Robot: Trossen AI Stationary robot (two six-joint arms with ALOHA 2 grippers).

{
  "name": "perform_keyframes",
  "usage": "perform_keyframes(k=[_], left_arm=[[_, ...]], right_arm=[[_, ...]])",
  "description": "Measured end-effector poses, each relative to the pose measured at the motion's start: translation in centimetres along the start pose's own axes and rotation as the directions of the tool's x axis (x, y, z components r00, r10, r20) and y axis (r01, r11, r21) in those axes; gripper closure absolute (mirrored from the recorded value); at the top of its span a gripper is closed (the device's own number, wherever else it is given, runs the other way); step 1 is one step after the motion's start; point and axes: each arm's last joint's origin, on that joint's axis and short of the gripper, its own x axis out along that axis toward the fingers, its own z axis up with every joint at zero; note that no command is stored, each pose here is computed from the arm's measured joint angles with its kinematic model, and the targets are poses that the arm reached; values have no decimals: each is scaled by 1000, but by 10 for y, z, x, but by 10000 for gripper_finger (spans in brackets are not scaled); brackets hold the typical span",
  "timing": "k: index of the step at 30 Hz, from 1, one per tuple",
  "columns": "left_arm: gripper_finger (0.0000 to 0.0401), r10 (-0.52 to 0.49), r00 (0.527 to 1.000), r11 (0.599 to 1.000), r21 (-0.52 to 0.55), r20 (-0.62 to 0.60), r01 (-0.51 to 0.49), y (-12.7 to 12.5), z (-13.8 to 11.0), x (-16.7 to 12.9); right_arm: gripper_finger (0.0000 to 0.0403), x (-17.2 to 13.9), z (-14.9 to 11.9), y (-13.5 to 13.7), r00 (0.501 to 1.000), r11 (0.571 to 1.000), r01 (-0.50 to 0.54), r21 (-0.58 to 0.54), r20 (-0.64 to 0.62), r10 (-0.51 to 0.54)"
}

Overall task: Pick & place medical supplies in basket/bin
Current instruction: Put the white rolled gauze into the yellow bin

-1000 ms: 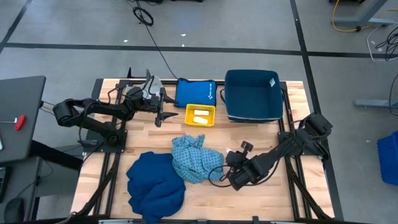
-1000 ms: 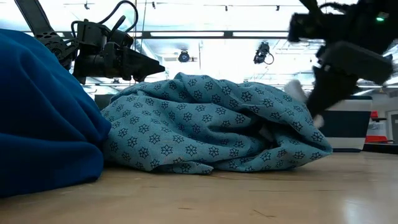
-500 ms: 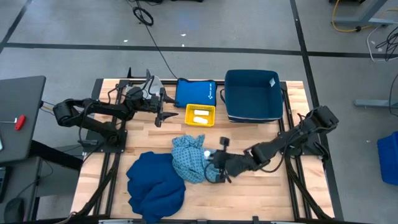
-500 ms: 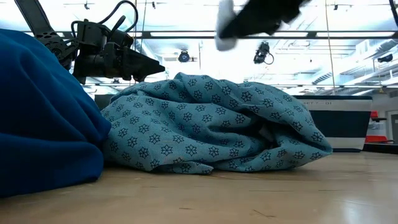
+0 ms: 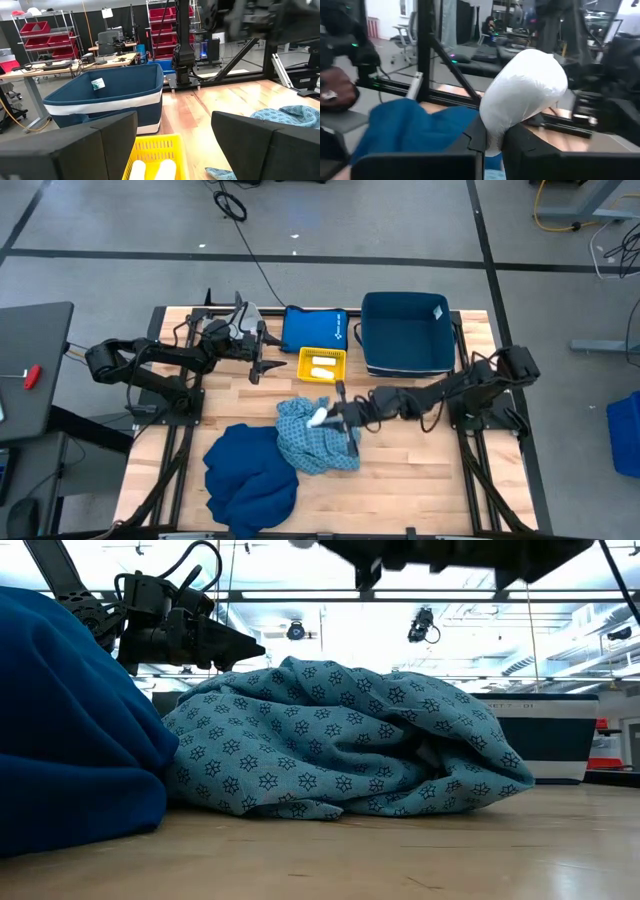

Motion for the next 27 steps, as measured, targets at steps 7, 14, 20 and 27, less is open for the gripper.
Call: perform_keyframes(k=[7,14,20,27], left_arm=[[142,0,1000,1000,-2,0,0,0,0,0],[142,0,1000,1000,-2,0,0,0,0,0],[142,0,1000,1000,-6,-1,0,0,0,0],[142,5,1000,1000,-6,-2,-5,0,0,0]], right_arm=[[373,-5,-13,-42,999,1000,25,3,-33,-25],[373,-12,-28,-85,989,993,116,21,-92,-114],[373,-19,-52,-122,953,966,252,65,-189,-236],[373,-27,-88,-150,900,928,351,126,-318,-297]])
